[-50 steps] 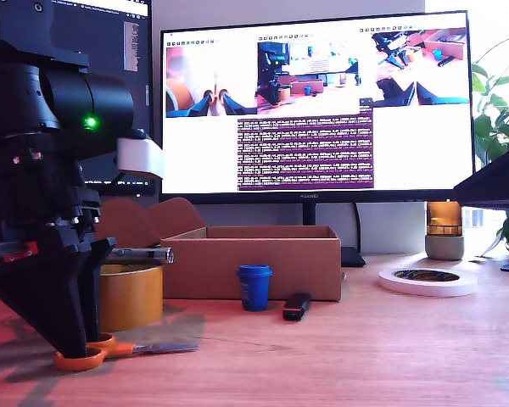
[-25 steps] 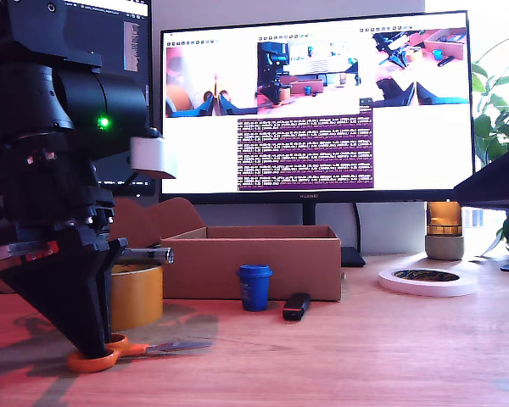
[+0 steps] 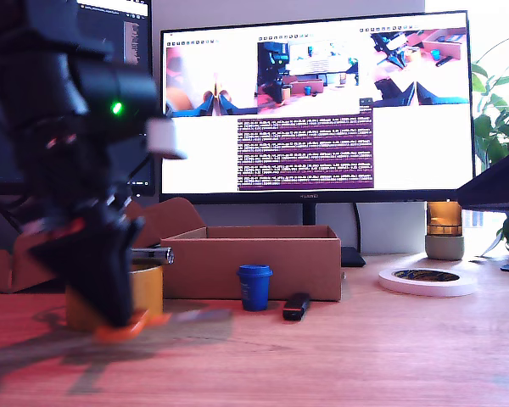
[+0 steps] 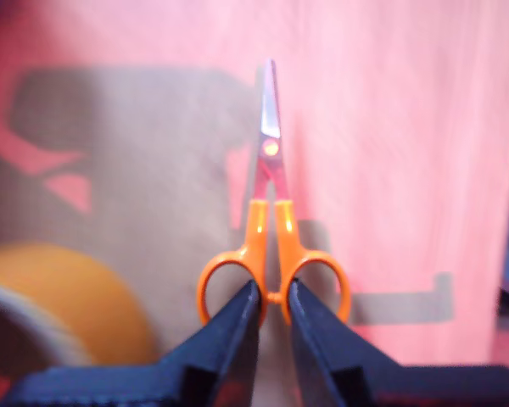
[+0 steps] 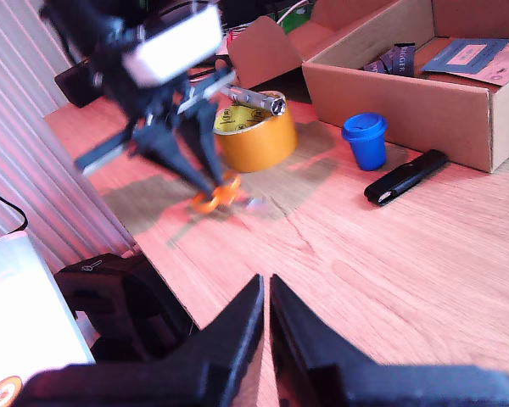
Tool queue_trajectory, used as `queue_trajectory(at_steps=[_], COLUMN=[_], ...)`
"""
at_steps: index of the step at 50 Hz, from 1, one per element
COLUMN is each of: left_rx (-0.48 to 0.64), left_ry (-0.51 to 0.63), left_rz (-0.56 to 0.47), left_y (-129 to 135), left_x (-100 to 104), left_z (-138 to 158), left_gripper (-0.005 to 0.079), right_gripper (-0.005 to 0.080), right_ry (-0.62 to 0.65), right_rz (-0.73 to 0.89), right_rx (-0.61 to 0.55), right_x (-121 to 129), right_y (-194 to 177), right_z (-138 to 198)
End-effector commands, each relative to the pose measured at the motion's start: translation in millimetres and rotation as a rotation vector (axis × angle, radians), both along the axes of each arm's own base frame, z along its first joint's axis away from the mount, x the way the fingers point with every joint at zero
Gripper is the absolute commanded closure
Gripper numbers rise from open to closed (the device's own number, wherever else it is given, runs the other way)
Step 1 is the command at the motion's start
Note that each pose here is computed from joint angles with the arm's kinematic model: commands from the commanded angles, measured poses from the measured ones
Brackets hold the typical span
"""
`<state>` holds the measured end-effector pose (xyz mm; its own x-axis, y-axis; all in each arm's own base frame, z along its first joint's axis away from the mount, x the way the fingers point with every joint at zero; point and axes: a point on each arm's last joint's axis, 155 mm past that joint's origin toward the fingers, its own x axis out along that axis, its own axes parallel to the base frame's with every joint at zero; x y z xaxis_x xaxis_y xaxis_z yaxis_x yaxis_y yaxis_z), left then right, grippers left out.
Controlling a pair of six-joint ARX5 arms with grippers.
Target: Pick up the scissors and place it inside the cardboard box
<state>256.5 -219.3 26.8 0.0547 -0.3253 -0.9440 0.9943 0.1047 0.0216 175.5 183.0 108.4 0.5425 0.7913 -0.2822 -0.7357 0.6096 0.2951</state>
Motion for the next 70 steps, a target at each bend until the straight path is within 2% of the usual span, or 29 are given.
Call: queue_trajectory(at_steps=[1,12,22,35,49,61,70], left_rx=[-0.011,-0.091,-0.192,-0.317,-0.470,-0.515,-0.532], left_ry=[0.004,0.014,0.001,-0.139,-0.278,-0.301,-0.267], left_rz=[-0.004,0.001,0.020,0.066,0.189,0.243,0.297], left_y=[-3.4,-19.9,-41.7,-65.2,-74.6,-77.5,-86.5], left_x=[-1.1,2.1,14.0,55.8,106.8,128.6,145.6], left_z=[1.5,14.1,37.4,71.7,113.3,118.7,120.3], left_gripper=[0.0763,0.0763,0.0763,0.0763,0.0762,0.0761,0.0761], right_gripper=[0.0763,0.0763,0.0763,0.0763,0.0763,0.0763,0.0763], right_ry=[-0.002,-0.002,-0.002,-0.002,-0.001,-0.001,0.006], right_rz=[-0.002,-0.002,-0.002,-0.002,-0.002,-0.004,-0.005], right_rx=[-0.005,-0.005,-0.005,-0.005,-0.005,-0.006,-0.010], right_x=[0.9,0.9,0.9,0.8,0.8,1.1,0.8], right_y=[-0.5,-0.5,-0.5,-0.5,-0.5,-0.7,-1.2], right_z=[-1.0,-1.0,-1.0,-1.0,-1.1,-1.3,-3.1])
